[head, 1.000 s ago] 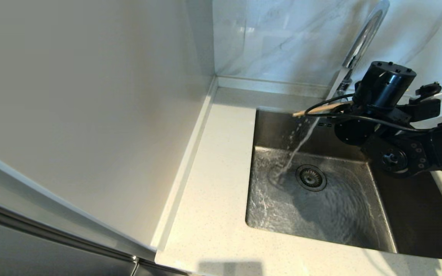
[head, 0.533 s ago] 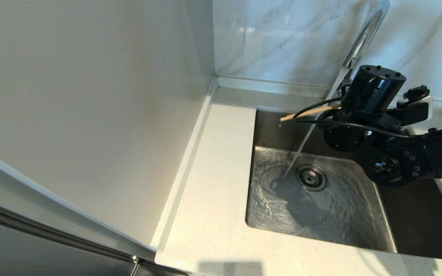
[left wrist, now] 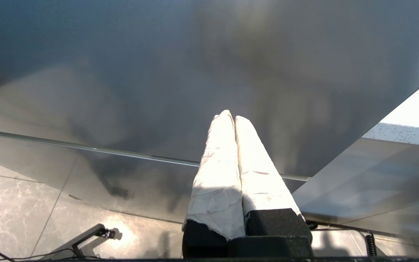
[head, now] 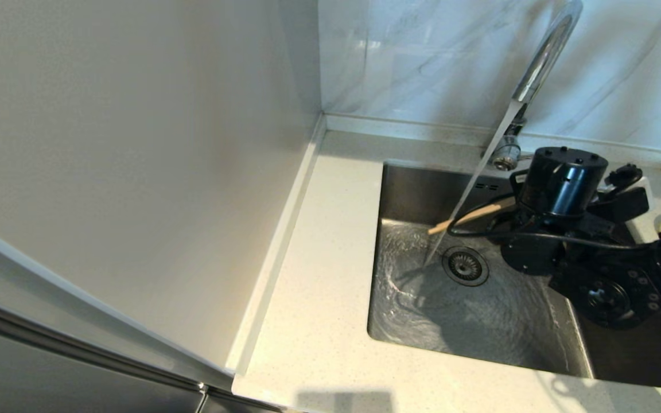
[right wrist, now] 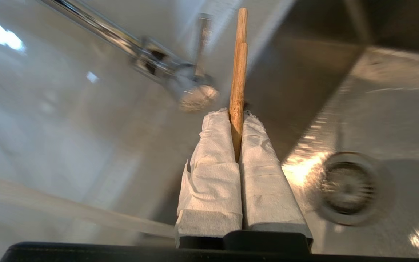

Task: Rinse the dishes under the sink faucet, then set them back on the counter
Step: Rinse the chopsticks, then place the chopsticks on the table

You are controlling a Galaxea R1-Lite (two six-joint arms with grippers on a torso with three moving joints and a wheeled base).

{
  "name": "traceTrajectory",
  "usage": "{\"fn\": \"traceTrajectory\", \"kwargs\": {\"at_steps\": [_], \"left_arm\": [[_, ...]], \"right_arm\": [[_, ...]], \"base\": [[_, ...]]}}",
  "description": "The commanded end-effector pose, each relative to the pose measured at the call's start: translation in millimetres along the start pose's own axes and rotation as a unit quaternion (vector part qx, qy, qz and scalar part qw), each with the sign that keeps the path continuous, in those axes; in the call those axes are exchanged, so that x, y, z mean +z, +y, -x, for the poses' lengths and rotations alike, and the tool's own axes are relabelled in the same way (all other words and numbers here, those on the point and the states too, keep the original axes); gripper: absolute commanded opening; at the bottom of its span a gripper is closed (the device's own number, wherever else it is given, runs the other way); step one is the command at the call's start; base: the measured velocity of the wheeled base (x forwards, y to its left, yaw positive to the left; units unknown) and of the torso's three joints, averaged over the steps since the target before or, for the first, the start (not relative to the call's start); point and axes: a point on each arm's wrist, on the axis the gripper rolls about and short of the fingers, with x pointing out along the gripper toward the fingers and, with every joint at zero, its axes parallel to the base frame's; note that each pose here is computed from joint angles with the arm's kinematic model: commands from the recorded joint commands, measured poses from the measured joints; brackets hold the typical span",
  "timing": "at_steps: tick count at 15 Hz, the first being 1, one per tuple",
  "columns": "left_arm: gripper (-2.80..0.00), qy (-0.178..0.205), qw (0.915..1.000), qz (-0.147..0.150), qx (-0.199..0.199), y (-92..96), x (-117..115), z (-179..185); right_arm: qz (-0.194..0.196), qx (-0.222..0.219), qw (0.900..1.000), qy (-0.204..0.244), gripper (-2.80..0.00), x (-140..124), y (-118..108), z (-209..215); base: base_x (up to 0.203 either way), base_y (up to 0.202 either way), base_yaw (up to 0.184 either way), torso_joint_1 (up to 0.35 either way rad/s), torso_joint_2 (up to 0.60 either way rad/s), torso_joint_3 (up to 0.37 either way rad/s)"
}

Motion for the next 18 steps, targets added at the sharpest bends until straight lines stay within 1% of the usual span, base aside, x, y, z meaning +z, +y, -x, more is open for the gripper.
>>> {"fn": "traceTrajectory", "kwargs": {"at_steps": [1,2,3,4,6,7,8,9,10,11,12,13,14,15,16,17,18], "left_arm": [[-2.8,0.0,1.0,0.0,0.0,0.0,0,0],[-2.8,0.001,1.0,0.0,0.0,0.0,0,0],[-2.8,-0.001,1.0,0.0,0.0,0.0,0,0],[-2.8,0.0,1.0,0.0,0.0,0.0,0,0],[-2.8,0.001,1.0,0.0,0.0,0.0,0,0],[-2.8,0.0,1.0,0.0,0.0,0.0,0,0],[-2.8,0.0,1.0,-0.001,0.0,0.0,0,0],[-2.8,0.0,1.0,0.0,0.0,0.0,0,0],[-2.8,-0.001,1.0,0.0,0.0,0.0,0,0],[-2.8,0.0,1.0,-0.001,0.0,0.0,0,0],[-2.8,-0.001,1.0,0.0,0.0,0.0,0,0],[-2.8,0.0,1.0,0.0,0.0,0.0,0,0],[-2.8,0.0,1.0,0.0,0.0,0.0,0,0],[-2.8,0.0,1.0,0.0,0.0,0.0,0,0],[-2.8,0.0,1.0,0.0,0.0,0.0,0,0],[-2.8,0.0,1.0,0.0,0.0,0.0,0,0],[-2.8,0.0,1.0,0.0,0.0,0.0,0,0]], "right_arm": [[0.009,-0.002,1.0,0.0,-2.8,28,-11,9],[0.019,0.0,1.0,-0.005,-2.8,45,-14,5],[0.026,0.007,1.0,-0.013,-2.8,64,-12,-1],[0.042,0.026,0.999,-0.01,-2.8,83,-9,-8],[0.089,0.075,0.993,0.003,-2.8,114,-4,-20],[0.112,0.107,0.988,0.003,-2.8,127,3,-24],[0.12,0.144,0.982,-0.006,-2.8,137,12,-25],[0.123,0.182,0.975,-0.027,-2.8,145,22,-25],[0.121,0.228,0.964,-0.066,-2.8,158,35,-26],[0.128,0.27,0.947,-0.12,-2.8,174,48,-28],[0.137,0.308,0.923,-0.185,-2.8,192,60,-29],[0.158,0.328,0.902,-0.232,-2.8,203,65,-28],[0.169,0.327,0.9,-0.235,-2.8,202,62,-28],[0.185,0.316,0.904,-0.22,-2.8,194,50,-29],[0.212,0.296,0.913,-0.185,-2.8,179,29,-29],[0.244,0.272,0.92,-0.142,-2.8,163,3,-26],[0.275,0.248,0.923,-0.101,-2.8,151,-23,-20]], "base": [[0.0,0.0,0.0,0.0,0.0,0.0],[0.0,0.0,0.0,0.0,0.0,0.0],[0.0,0.0,0.0,0.0,0.0,0.0],[0.0,0.0,0.0,0.0,0.0,0.0],[0.0,0.0,0.0,0.0,0.0,0.0],[0.0,0.0,0.0,0.0,0.0,0.0],[0.0,0.0,0.0,0.0,0.0,0.0],[0.0,0.0,0.0,0.0,0.0,0.0],[0.0,0.0,0.0,0.0,0.0,0.0],[0.0,0.0,0.0,0.0,0.0,0.0],[0.0,0.0,0.0,0.0,0.0,0.0],[0.0,0.0,0.0,0.0,0.0,0.0],[0.0,0.0,0.0,0.0,0.0,0.0],[0.0,0.0,0.0,0.0,0.0,0.0],[0.0,0.0,0.0,0.0,0.0,0.0],[0.0,0.0,0.0,0.0,0.0,0.0],[0.0,0.0,0.0,0.0,0.0,0.0]]}}
